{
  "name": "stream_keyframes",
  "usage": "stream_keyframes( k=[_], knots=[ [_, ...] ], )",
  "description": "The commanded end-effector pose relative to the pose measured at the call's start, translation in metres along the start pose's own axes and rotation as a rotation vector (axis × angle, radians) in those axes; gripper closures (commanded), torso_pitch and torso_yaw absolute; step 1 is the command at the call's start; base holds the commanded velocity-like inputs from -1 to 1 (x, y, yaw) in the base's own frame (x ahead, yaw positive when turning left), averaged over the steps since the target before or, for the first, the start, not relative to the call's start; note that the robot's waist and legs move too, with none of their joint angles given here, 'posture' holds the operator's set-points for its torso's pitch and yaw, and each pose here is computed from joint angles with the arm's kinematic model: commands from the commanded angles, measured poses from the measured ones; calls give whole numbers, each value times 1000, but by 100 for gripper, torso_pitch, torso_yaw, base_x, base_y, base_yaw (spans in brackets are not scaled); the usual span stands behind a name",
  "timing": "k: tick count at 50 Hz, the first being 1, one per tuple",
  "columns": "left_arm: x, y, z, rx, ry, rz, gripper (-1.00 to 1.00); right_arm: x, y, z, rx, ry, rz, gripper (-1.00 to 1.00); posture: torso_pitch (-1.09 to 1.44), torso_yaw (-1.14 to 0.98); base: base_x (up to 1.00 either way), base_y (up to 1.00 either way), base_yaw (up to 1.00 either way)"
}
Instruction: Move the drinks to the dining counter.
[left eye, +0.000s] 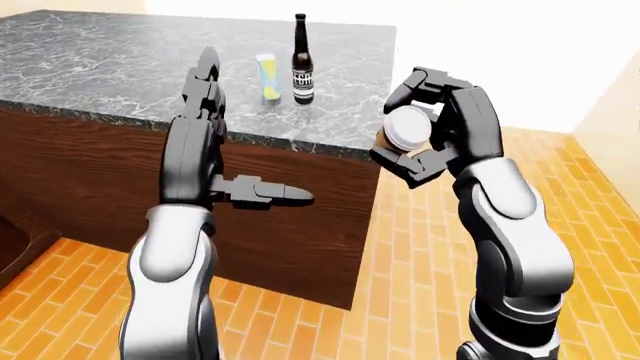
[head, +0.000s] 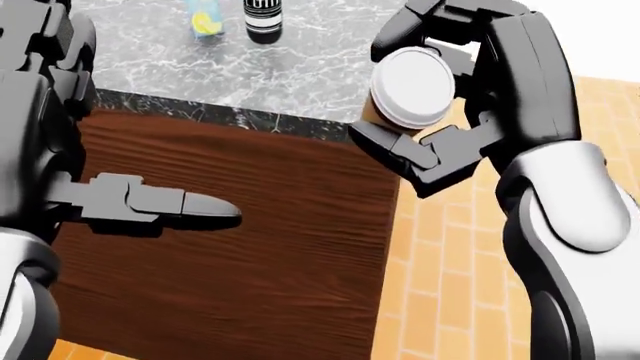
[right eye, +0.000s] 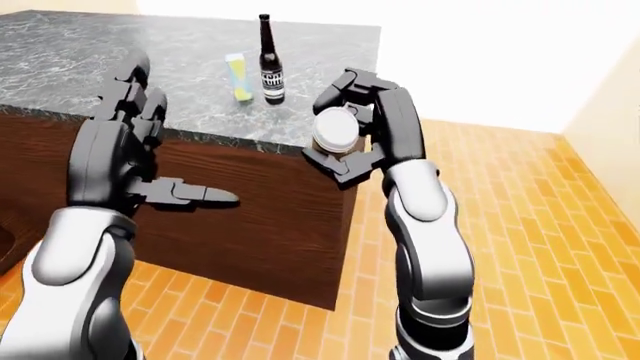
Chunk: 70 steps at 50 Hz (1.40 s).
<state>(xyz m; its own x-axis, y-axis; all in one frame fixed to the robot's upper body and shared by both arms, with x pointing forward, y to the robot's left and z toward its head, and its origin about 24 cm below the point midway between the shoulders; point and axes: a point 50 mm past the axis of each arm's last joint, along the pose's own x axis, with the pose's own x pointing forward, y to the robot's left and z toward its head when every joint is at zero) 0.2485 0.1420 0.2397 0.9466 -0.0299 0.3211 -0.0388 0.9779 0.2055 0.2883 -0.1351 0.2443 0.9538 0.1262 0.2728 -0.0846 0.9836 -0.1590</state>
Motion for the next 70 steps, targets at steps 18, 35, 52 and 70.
stream_keyframes(
  k=[18, 35, 52, 70],
  knots=[
    [-4, 10, 26, -3, -117, 28, -100, -4, -1, 36, -33, -143, -11, 100, 0, 0, 1, 3, 0],
    [-5, 10, 22, 1, -111, 30, -100, -2, -4, 29, -12, -133, -31, 100, 0, 0, 1, 20, 0],
    [-4, 10, 24, 2, -115, 30, -100, -3, -5, 29, -16, -134, -36, 100, 0, 0, 16, 0, 0],
    [-4, 8, 23, 6, -114, 28, -100, -3, -7, 28, -9, -136, -49, 100, 0, 0, 19, 5, 0]
  ],
)
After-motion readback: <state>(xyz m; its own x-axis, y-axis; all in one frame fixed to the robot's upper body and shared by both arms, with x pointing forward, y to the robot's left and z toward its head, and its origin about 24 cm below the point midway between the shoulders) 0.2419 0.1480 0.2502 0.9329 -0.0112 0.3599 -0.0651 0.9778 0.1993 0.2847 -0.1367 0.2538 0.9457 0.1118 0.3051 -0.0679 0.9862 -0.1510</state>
